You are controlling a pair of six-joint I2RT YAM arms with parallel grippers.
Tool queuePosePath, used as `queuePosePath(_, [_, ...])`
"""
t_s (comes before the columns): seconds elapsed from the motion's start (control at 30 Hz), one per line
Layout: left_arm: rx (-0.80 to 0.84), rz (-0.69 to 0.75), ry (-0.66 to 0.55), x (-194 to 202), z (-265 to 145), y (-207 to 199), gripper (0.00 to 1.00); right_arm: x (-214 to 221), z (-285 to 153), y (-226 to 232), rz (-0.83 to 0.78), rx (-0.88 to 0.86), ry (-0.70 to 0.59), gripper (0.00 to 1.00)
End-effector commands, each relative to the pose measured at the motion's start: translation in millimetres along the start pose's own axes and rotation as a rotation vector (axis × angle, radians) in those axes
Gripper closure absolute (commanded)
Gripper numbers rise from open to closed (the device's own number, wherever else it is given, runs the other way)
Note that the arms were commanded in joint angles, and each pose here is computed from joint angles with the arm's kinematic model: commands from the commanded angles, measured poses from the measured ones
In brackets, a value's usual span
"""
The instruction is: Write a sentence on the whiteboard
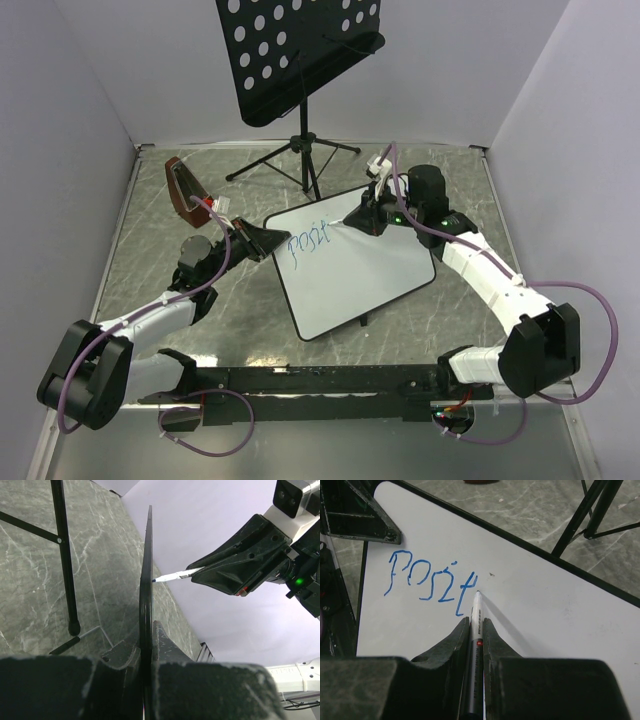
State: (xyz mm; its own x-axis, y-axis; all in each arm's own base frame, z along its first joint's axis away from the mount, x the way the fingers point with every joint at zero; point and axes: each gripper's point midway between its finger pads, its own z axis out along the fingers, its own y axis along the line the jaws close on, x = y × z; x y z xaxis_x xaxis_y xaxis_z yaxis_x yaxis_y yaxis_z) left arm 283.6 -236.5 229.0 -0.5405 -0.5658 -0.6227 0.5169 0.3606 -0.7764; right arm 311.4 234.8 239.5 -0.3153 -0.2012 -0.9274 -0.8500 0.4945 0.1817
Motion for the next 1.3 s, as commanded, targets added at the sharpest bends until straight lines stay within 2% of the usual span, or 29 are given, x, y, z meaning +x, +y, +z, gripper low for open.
queuePosePath(0.0, [0.128,0.087,-0.074,-22,1,-34,0.99,-37,-2,-5,-0.071,0.019,-0.088,1.0])
queuePosePath(0.47, [0.127,0.083,-0.073,-20,-1,-34,0.99,-37,-1,-11,-0.062,0.053,-0.1,1.0])
queuePosePath(0.87, [0.125,0.084,-0.071,-20,-1,-33,0.99,-14,-1,-4,-0.043,0.018,-0.009,1.0])
queuePosePath(1.1, [0.12,0.077,-0.073,-19,0,-31,0.99,-39,-19,14,-0.086,0.001,-0.087,1.0])
queuePosePath(1.27, [0.118,0.08,-0.076,-20,0,-31,0.99,-38,-20,19,-0.078,-0.014,-0.087,1.0])
